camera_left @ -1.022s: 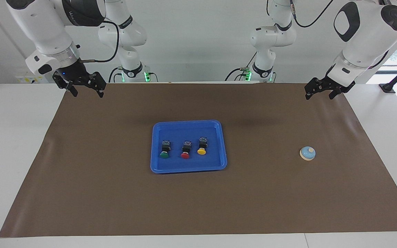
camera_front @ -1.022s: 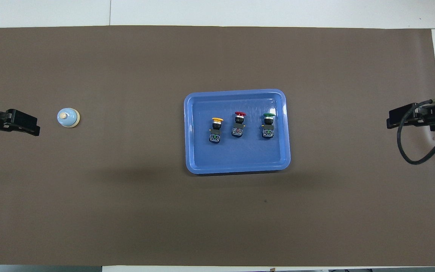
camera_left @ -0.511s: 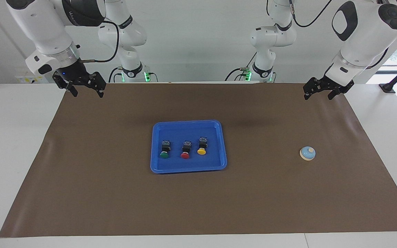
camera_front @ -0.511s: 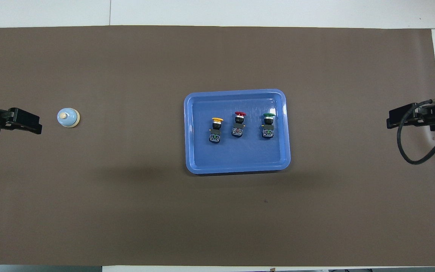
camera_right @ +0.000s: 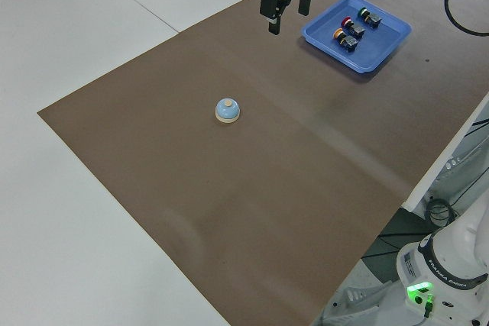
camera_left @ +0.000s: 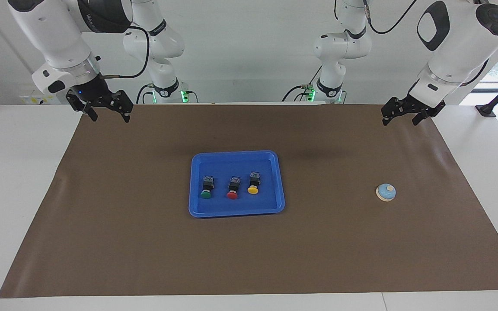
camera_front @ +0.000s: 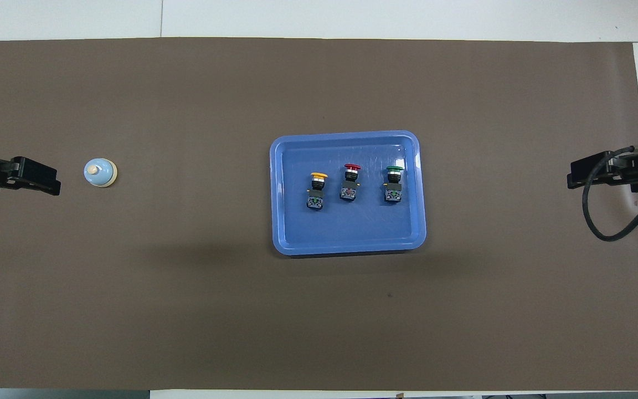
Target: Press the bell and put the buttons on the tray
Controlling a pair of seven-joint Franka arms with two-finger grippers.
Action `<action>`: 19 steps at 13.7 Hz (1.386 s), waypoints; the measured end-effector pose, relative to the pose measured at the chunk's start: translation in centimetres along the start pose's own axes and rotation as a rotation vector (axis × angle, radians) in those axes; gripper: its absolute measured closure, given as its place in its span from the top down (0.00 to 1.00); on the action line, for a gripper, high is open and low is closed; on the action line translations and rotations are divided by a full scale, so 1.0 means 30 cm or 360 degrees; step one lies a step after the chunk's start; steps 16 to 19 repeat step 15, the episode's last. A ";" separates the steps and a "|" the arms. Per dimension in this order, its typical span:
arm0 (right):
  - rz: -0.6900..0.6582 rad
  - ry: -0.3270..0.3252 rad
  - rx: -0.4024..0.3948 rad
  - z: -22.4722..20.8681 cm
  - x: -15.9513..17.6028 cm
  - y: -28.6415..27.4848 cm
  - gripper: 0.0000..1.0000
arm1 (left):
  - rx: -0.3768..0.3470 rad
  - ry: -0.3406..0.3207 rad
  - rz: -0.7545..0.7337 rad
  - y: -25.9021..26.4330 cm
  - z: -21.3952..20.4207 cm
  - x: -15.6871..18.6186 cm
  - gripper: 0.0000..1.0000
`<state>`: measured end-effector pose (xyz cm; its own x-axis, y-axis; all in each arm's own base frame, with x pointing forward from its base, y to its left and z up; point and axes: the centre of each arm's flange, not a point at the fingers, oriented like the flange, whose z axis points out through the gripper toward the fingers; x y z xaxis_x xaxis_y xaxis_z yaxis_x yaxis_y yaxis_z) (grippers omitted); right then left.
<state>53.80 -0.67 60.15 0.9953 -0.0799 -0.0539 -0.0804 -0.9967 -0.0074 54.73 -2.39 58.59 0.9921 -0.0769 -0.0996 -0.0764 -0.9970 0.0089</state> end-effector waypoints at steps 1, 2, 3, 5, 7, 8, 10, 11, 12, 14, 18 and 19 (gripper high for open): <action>0.0000 0.0000 0.0000 0.000 0.000 0.000 1.00 | 0.0000 0.0011 -0.0003 -0.003 -0.002 0.002 1.00; 0.0000 0.0000 0.0000 0.000 0.000 0.000 1.00 | 0.0000 0.0018 -0.0006 -0.008 -0.003 0.004 1.00; 0.0000 0.0000 0.0000 0.000 0.000 0.000 1.00 | 0.0000 0.0024 -0.0009 -0.010 -0.004 0.005 1.00; 0.0000 0.0000 0.0000 0.000 0.000 0.000 1.00 | 0.0000 0.0037 -0.0010 -0.012 -0.007 0.008 1.00; 0.0000 0.0000 0.0000 0.000 0.000 0.000 1.00 | 0.0001 0.0042 -0.0010 -0.012 -0.008 0.009 1.00; 0.0000 0.0000 0.0000 0.000 0.000 0.000 1.00 | 0.0001 0.0044 -0.0010 -0.012 -0.008 0.009 1.00; 0.0000 0.0000 0.0000 0.000 0.000 0.000 1.00 | 0.0001 0.0053 -0.0010 -0.012 -0.010 0.011 1.00; 0.0000 0.0000 0.0000 0.000 0.000 0.000 1.00 | 0.0001 0.0060 -0.0010 -0.012 -0.012 0.013 1.00; 0.0000 0.0000 0.0000 0.000 0.000 0.000 1.00 | 0.0001 0.0066 -0.0010 -0.012 -0.013 0.014 1.00; 0.0000 0.0000 0.0000 0.000 0.000 0.000 1.00 | 0.0002 0.0069 -0.0010 -0.012 -0.013 0.015 1.00; 0.0000 0.0000 0.0000 0.000 0.000 0.000 1.00 | 0.0002 0.0070 -0.0010 -0.012 -0.013 0.015 1.00; 0.0000 0.0000 0.0000 0.000 0.000 0.000 1.00 | 0.0002 0.0070 -0.0010 -0.012 -0.013 0.015 1.00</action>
